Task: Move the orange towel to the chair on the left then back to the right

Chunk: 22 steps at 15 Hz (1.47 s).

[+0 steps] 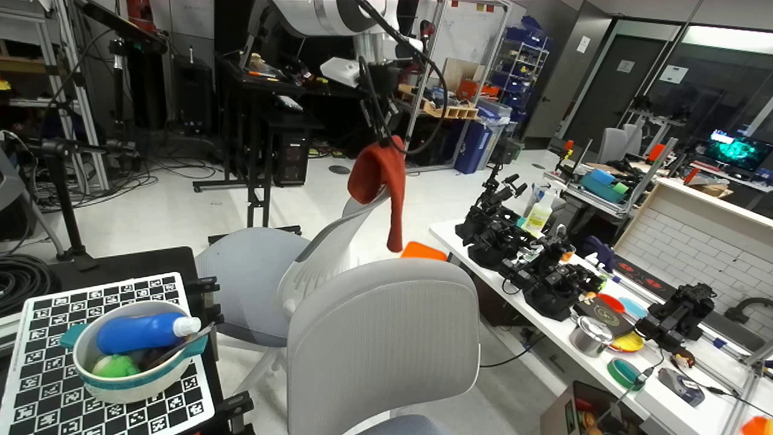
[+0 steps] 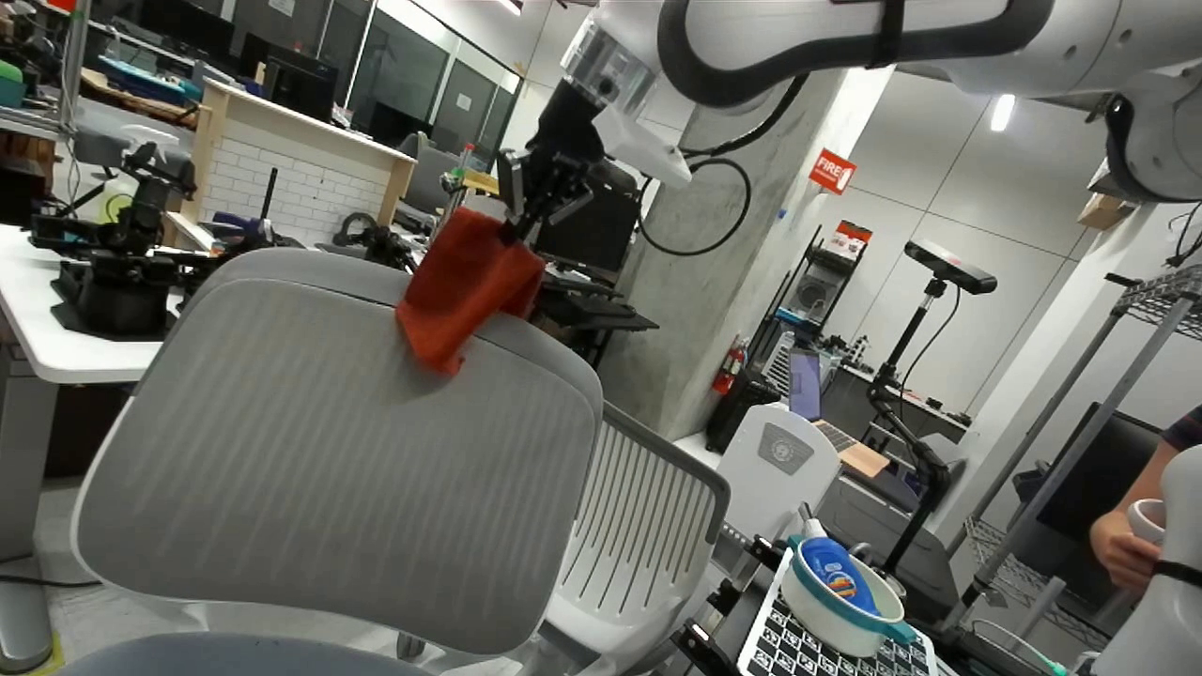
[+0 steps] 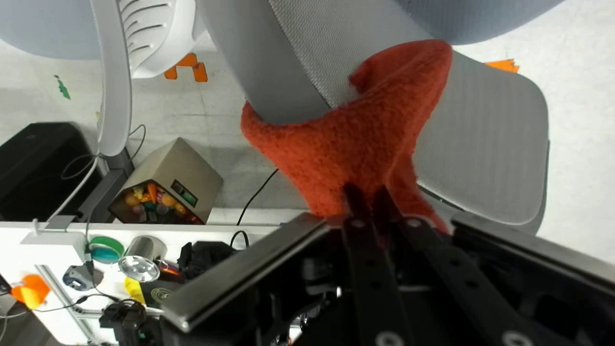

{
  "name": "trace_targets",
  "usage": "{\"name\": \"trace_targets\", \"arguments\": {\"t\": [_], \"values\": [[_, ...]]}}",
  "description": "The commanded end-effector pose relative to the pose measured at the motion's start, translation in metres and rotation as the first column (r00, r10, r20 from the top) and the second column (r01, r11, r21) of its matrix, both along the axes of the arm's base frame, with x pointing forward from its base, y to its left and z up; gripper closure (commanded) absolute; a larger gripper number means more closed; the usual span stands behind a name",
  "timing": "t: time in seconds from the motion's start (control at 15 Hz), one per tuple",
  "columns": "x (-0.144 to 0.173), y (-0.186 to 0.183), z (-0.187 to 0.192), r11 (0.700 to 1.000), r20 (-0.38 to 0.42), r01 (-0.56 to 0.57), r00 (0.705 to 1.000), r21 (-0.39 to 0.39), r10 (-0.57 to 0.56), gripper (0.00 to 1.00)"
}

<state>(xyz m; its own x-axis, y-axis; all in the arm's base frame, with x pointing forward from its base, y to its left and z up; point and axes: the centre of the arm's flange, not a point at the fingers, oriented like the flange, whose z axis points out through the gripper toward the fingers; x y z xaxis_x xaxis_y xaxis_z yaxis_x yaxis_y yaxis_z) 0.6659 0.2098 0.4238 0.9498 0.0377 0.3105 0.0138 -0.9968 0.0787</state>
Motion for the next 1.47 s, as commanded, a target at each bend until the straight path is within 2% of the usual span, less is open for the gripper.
{"name": "trace_targets", "arguments": {"t": [0.0, 0.53, 0.6, 0.67, 1.27, 1.4], "values": [[0.004, 0.004, -0.010, 1.000, 0.006, -0.005, 1.000, -0.009, 0.005, 0.98], [0.013, -0.014, 0.001, 1.000, 0.031, 0.006, 0.999, -0.007, -0.006, 0.98], [0.015, -0.018, 0.002, 1.000, 0.036, 0.024, 0.999, -0.014, -0.023, 0.67], [0.015, -0.024, 0.003, 0.999, 0.038, 0.025, 0.999, -0.021, -0.025, 0.66], [-0.032, -0.062, 0.006, 0.996, 0.048, 0.031, 0.998, -0.082, -0.027, 0.02], [-0.040, -0.061, -0.003, 0.997, 0.035, 0.020, 0.999, -0.078, -0.017, 0.00]]}}
